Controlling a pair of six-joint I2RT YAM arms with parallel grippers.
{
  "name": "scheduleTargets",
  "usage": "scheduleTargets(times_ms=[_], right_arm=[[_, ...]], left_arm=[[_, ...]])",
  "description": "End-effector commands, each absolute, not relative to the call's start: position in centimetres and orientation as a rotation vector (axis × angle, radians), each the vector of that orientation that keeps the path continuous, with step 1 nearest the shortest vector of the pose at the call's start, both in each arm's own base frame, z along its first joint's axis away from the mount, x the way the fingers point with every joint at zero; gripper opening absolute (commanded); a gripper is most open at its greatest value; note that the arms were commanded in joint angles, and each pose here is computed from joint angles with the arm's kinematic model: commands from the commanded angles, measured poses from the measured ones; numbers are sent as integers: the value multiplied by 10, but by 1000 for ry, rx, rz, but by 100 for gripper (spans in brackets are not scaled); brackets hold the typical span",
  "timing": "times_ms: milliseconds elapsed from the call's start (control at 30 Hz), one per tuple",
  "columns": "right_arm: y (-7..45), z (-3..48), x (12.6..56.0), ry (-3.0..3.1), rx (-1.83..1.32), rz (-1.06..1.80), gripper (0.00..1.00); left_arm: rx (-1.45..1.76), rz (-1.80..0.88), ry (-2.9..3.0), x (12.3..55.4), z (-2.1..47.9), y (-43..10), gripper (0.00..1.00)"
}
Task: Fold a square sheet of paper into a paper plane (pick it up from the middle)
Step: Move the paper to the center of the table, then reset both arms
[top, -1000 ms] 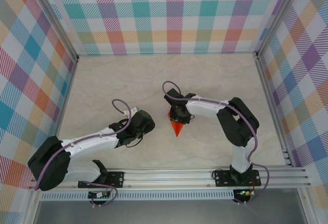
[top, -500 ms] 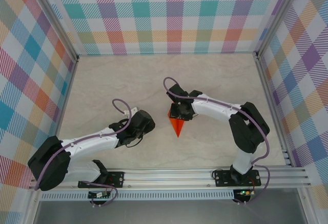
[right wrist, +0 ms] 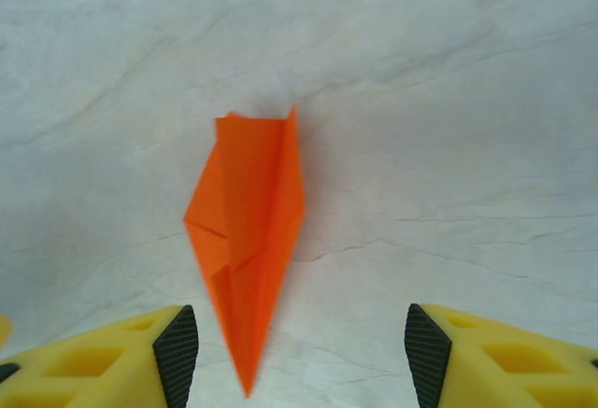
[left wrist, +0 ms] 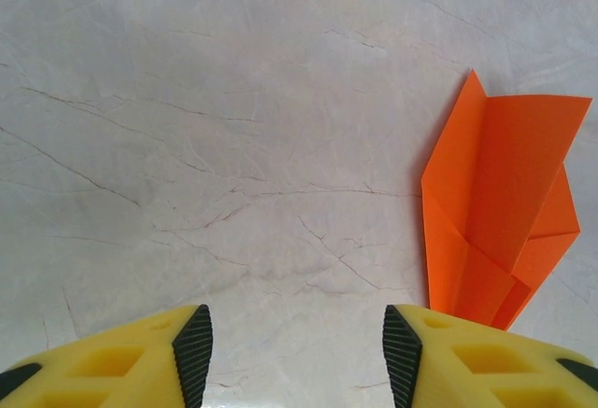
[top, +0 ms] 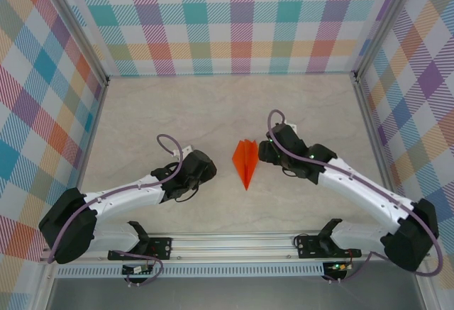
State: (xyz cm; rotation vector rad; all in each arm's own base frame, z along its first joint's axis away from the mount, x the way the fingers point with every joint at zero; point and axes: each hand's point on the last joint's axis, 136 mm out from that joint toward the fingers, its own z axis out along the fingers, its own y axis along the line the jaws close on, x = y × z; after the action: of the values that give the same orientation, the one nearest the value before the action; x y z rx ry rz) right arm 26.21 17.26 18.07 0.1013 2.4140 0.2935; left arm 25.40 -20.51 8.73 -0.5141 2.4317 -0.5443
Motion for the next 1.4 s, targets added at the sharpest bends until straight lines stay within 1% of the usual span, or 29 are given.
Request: scheduleTargets(times_ms=[0,33,133,167,200,233,267,500,567,700,767,867,967,1167,1267,1367], right_arm=[[128,193,265,2272,160,104,64],[118,194,264,2242,175,68,66],[86,201,260,2153,221,-48,77],[75,202,259,2137,233,-97,81],[64,202,258,2126,257,-150,88],[53,201,257,2114,282,-203,99],[44,201,258,2102,292,-255,100],[4,177,291,2077,274,-467,100],[-5,166,301,2057,290,-470,100],[-1,131,322,2151,210,-313,100],[-3,116,330,2169,194,-293,100],[-8,106,343,2149,193,-310,100],[3,93,359,2146,146,-224,100],[16,109,386,2006,51,-118,100],[25,112,389,1917,-18,-42,100],[22,106,386,1891,-4,2,100]], left_arm=[[-455,-538,2415,260,94,-205,61],[-452,-542,2406,260,97,-205,65],[-439,-550,2369,260,105,-200,78],[-430,-557,2354,260,108,-199,84],[-418,-566,2339,259,110,-198,92],[-414,-574,2323,259,114,-196,96],[-409,-578,2309,258,116,-193,100],[-393,-488,2227,248,136,-159,100],[-384,-466,2203,245,141,-150,100],[-335,-427,2199,237,142,-139,100],[-322,-413,2192,236,142,-136,100],[-309,-401,2183,236,142,-134,100],[-299,-390,2184,236,139,-133,100],[-269,-342,2197,233,135,-127,100],[-244,-325,2192,233,136,-124,100],[-212,-264,2171,234,141,-117,100]])
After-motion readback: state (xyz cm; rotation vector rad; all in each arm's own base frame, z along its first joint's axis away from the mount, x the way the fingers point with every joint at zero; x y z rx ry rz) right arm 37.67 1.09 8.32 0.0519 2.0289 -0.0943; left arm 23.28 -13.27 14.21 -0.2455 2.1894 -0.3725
